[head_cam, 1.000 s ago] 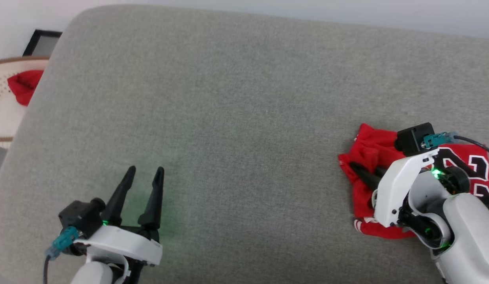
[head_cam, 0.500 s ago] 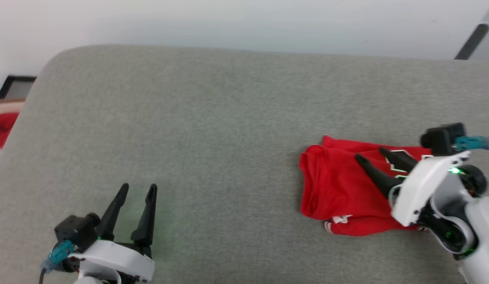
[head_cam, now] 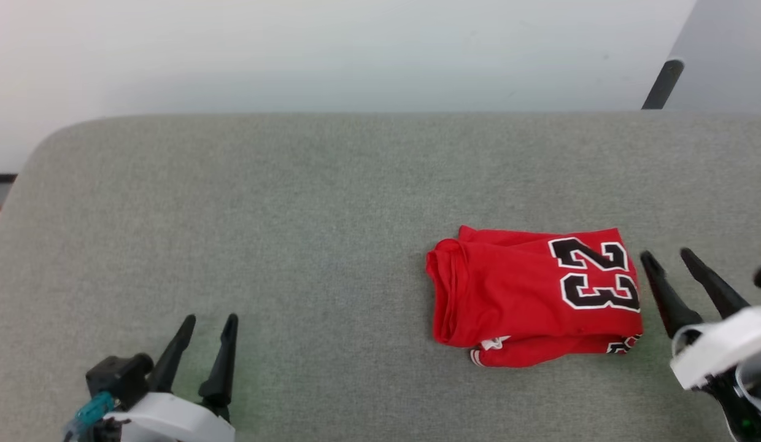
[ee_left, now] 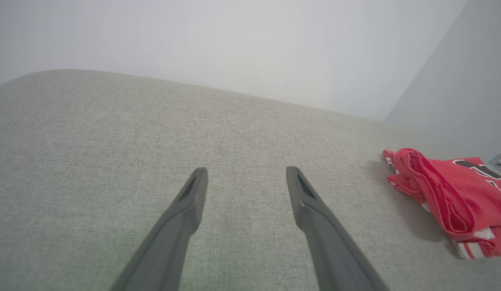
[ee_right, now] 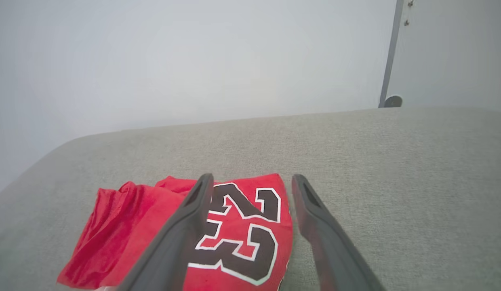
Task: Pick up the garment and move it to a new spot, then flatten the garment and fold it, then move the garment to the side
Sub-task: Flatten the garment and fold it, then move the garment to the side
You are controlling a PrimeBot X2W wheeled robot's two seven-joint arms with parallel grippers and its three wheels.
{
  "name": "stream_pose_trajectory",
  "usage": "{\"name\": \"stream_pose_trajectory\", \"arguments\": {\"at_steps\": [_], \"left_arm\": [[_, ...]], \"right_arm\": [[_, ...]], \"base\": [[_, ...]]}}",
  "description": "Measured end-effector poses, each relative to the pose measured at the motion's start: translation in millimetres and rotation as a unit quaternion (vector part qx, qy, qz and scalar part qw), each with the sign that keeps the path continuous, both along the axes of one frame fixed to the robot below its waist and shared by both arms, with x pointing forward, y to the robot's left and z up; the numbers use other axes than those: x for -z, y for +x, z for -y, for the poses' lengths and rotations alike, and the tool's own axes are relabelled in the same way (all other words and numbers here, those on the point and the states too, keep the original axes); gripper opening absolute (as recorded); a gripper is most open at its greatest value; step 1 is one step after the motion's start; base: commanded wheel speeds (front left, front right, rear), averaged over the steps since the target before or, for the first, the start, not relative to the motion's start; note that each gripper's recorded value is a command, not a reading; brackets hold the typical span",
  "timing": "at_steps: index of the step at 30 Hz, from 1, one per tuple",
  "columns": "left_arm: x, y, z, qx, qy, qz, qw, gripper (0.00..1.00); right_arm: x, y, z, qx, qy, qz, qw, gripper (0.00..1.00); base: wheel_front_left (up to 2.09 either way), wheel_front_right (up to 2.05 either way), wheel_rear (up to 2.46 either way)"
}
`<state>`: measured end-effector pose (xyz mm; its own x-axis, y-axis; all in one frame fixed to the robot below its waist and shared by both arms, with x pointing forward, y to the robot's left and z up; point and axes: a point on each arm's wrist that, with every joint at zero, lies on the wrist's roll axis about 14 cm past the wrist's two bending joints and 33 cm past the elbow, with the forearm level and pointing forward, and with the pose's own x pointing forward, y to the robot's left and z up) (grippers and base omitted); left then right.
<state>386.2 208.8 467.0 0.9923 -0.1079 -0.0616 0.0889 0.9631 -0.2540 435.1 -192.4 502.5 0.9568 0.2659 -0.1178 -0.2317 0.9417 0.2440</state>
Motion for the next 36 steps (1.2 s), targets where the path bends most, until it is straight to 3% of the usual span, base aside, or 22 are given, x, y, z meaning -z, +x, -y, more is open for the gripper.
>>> {"name": "stream_pose_trajectory", "arguments": {"at_steps": [8, 18, 36], "left_arm": [[-10, -14, -5, -0.008, 0.007, 0.017, 1.000, 1.00], [-20, -44, -18, -0.020, 0.049, 0.035, 0.998, 1.00], [-26, -83, -37, -0.063, 0.055, 0.039, 0.996, 1.00]], "right_arm": [[-5, -28, 29, 0.061, 0.014, 0.043, 0.997, 1.00], [-3, -57, 23, 0.069, 0.010, 0.056, 0.996, 1.00], [0, -86, 27, 0.097, 0.012, 0.039, 0.994, 1.00]], "base": [[0.00, 0.00, 0.00], [0.00, 0.00, 0.00], [0.00, 0.00, 0.00]]}}
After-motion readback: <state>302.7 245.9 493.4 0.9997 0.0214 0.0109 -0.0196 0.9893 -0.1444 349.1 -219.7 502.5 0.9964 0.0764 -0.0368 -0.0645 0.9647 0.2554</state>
